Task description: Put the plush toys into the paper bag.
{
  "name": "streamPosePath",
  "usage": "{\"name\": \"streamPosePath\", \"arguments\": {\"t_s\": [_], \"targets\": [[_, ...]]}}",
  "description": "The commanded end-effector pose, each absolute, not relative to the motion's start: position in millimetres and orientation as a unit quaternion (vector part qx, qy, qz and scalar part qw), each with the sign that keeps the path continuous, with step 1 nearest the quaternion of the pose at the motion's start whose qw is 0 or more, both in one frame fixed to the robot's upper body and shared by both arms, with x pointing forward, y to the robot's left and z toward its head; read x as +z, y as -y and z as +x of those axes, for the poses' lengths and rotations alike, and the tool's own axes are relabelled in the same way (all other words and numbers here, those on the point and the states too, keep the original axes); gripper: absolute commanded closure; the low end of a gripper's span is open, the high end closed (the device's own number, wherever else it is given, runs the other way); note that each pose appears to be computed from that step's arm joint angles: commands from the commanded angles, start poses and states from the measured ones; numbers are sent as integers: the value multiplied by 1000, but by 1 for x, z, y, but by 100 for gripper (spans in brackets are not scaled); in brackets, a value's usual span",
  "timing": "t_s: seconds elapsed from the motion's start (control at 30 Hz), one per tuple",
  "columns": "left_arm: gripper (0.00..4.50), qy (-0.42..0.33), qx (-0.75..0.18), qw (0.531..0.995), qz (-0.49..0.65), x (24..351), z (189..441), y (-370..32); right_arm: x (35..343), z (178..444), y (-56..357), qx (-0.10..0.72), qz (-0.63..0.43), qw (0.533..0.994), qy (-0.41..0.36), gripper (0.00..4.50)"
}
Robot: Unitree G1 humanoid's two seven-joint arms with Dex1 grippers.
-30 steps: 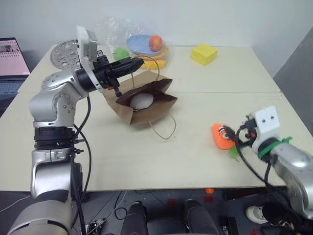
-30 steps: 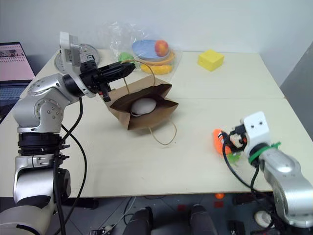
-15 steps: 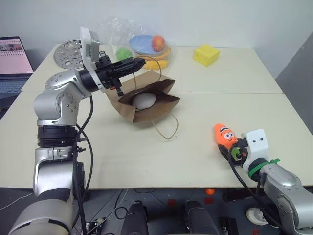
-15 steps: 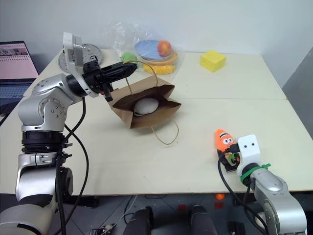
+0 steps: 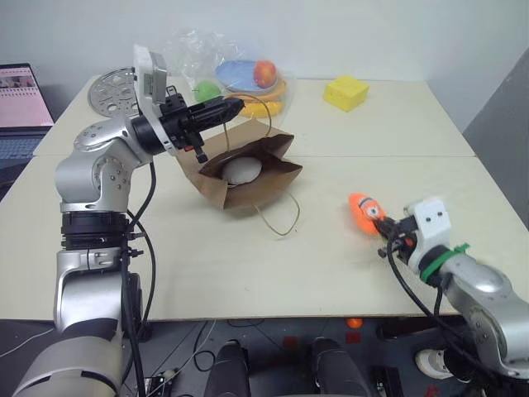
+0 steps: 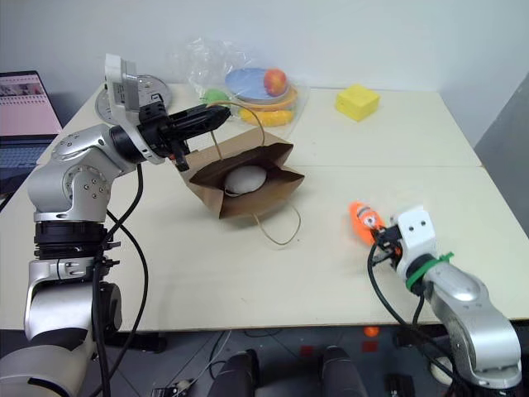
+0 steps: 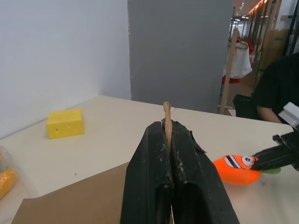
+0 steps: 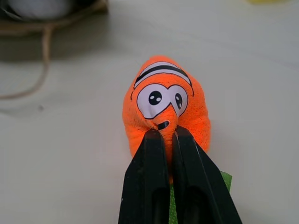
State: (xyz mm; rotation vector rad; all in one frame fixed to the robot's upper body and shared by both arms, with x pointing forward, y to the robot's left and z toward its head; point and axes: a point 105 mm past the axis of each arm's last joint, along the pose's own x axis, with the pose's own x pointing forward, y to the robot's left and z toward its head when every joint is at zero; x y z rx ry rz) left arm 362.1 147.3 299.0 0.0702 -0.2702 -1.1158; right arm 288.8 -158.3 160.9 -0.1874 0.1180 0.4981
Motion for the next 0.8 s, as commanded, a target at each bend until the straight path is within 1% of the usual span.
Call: {"name": "streamPosePath", "arguments": {"t_s": [0.03, 0.13, 0.23, 0.37, 0.43, 0.5, 0.67, 0.73, 0.8], "targets": [[450, 148, -531, 833, 48, 313, 357, -146, 190, 292, 129, 316, -67, 946, -9, 446], [450, 148, -535, 831, 49, 313, 357, -144, 199, 305, 103, 349, -62, 935, -6, 446], [450, 148, -537, 829, 47, 313, 357, -143, 200, 317, 86, 349, -57, 935, -12, 446], [450, 149, -538, 828, 49, 314, 357, -141, 206, 321, 49, 397, -39, 917, -14, 446], [450, 150, -538, 828, 47, 315, 357, -142, 207, 328, 32, 412, -43, 910, -13, 446], [450, 149, -537, 829, 50, 315, 357, -142, 208, 339, 24, 406, -22, 913, -22, 446], [450, 146, -535, 831, 50, 314, 355, -145, 209, 360, 5, 408, -44, 911, -25, 446], [450, 146, -534, 831, 51, 314, 355, -145, 216, 369, -4, 406, -15, 913, -23, 446], [450, 146, -534, 831, 51, 314, 354, -144, 215, 376, -10, 403, -16, 915, -27, 446]]}}
